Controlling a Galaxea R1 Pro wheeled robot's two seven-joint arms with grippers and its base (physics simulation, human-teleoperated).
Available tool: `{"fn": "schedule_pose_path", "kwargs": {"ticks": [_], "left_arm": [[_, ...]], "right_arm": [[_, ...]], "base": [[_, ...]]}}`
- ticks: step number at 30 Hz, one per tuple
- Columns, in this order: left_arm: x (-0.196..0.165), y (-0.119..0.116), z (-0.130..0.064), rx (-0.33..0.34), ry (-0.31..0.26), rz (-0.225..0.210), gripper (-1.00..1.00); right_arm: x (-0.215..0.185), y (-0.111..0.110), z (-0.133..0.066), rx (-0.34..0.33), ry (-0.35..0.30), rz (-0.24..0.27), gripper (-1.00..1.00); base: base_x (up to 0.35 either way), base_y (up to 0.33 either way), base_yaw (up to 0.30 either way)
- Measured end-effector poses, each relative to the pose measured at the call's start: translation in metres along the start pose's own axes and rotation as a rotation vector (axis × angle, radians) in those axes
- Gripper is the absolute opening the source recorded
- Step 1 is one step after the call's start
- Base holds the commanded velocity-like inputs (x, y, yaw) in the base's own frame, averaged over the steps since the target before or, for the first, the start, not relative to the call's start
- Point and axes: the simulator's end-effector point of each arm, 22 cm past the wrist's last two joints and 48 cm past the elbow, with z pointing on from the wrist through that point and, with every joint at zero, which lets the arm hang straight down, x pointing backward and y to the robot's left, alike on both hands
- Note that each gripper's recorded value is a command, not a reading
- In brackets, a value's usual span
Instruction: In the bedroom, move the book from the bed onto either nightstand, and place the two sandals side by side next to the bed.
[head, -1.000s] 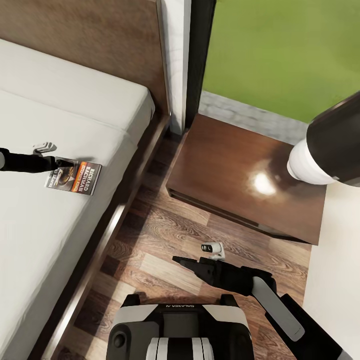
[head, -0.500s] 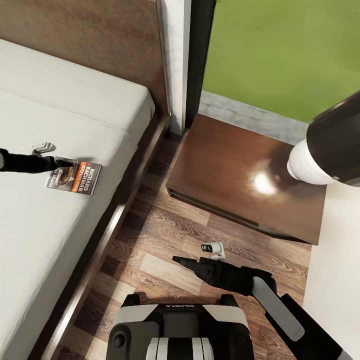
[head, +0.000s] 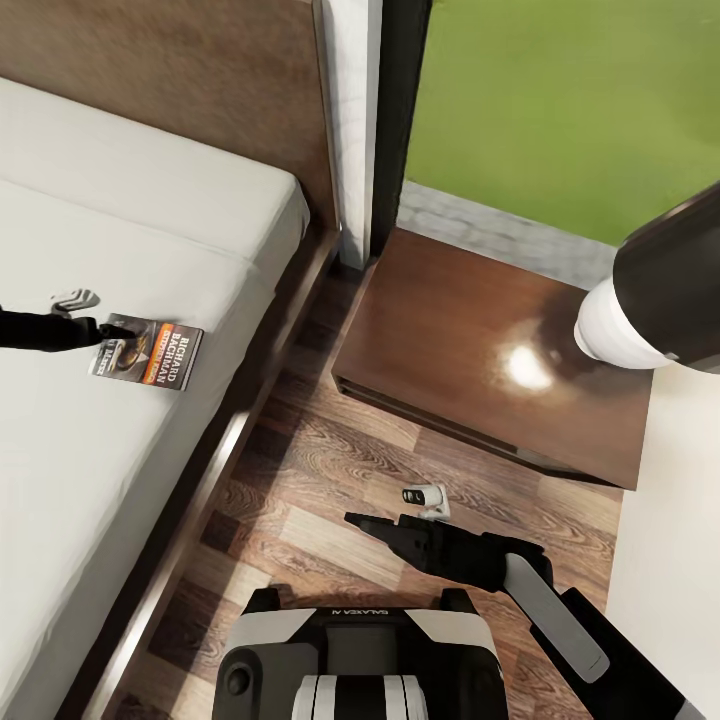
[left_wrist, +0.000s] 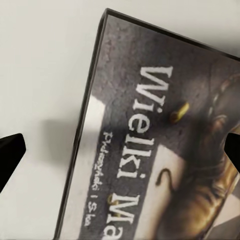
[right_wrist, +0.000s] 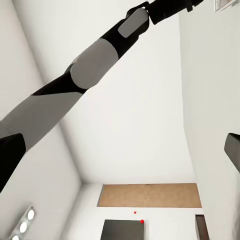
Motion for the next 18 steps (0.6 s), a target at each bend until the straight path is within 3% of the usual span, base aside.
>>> {"fn": "schedule_pose_path", "kwargs": {"ticks": [18], "left_arm": [[-0.0018, -0.0003, -0.0013, 0.004, -0.004, -0.002, 1.0]], "right_arm": [[0.0001, -0.0001, 0.0, 0.0, 0.0, 0.0, 1.0]], "base": [[0.0, 0.0, 0.0]]}}
